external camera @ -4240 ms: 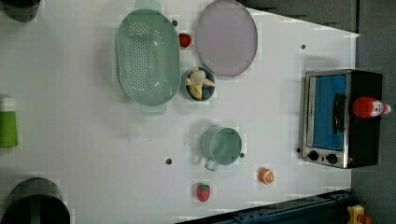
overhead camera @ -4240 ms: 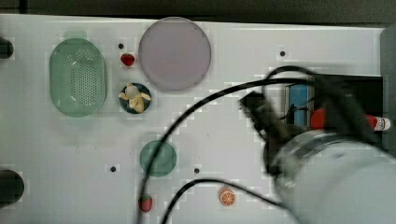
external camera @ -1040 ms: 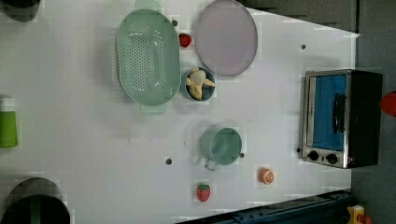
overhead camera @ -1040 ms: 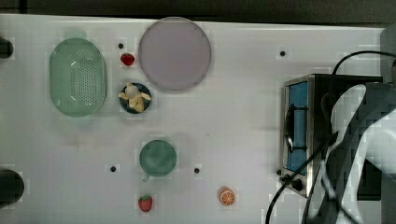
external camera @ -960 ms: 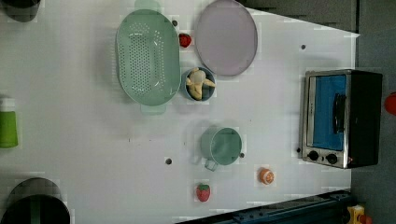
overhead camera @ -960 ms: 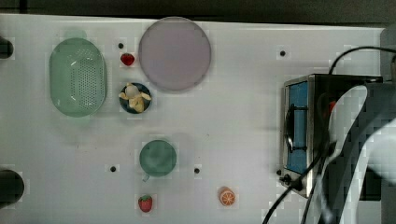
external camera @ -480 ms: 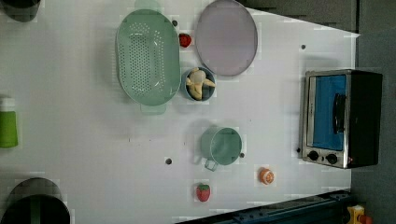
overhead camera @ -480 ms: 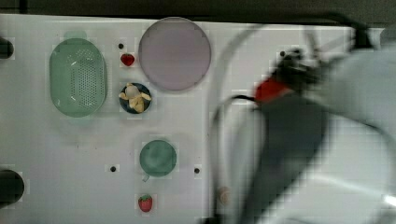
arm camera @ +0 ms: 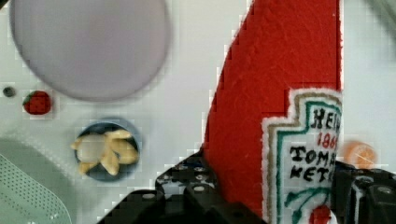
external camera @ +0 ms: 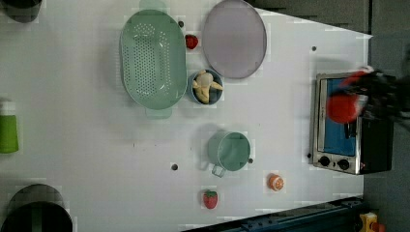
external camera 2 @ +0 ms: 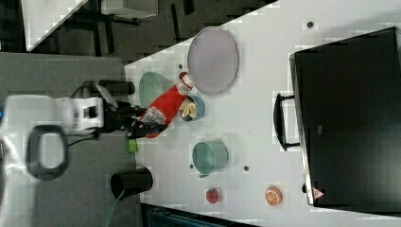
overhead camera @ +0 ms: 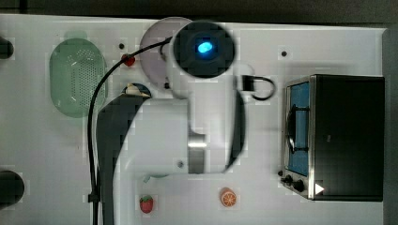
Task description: Pick Ketchup from oven and place it on table.
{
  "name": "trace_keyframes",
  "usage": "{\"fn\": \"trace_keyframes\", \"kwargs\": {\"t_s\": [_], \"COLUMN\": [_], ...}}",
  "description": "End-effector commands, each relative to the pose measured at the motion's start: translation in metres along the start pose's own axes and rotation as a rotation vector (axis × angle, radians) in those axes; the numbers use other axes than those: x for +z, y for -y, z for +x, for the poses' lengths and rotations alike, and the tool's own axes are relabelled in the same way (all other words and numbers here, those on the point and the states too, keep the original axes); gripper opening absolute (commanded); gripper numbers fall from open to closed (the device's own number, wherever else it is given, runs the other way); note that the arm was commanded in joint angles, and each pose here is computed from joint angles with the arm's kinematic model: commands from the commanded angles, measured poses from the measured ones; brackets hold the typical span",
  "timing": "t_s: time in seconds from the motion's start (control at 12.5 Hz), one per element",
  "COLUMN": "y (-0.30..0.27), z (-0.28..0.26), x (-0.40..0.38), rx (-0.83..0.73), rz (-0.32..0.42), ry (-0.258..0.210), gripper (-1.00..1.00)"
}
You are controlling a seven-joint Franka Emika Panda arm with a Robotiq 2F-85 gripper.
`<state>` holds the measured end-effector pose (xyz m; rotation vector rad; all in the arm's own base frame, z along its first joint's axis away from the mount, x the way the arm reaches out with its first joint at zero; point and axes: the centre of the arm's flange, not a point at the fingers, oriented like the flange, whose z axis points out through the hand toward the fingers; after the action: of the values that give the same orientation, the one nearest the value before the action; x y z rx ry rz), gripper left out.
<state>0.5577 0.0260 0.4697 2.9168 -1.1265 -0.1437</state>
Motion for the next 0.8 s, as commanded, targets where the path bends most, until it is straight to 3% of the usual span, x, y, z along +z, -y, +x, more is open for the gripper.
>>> {"fn": "trace_keyframes", "kwargs": {"t_s": [0.08, 0.32, 0.8], "y": [-0.040, -0.051, -0.048], "z": [0.030, 0.024, 0.029], "x": [0.055, 0.132, 0.251], "rx": [0.091, 0.101, 0.108], "rz": [0.005, -0.037, -0.067], "ry": [0.024, 0.052, 0.032], "gripper": [0.26, 0.26, 0.26]}}
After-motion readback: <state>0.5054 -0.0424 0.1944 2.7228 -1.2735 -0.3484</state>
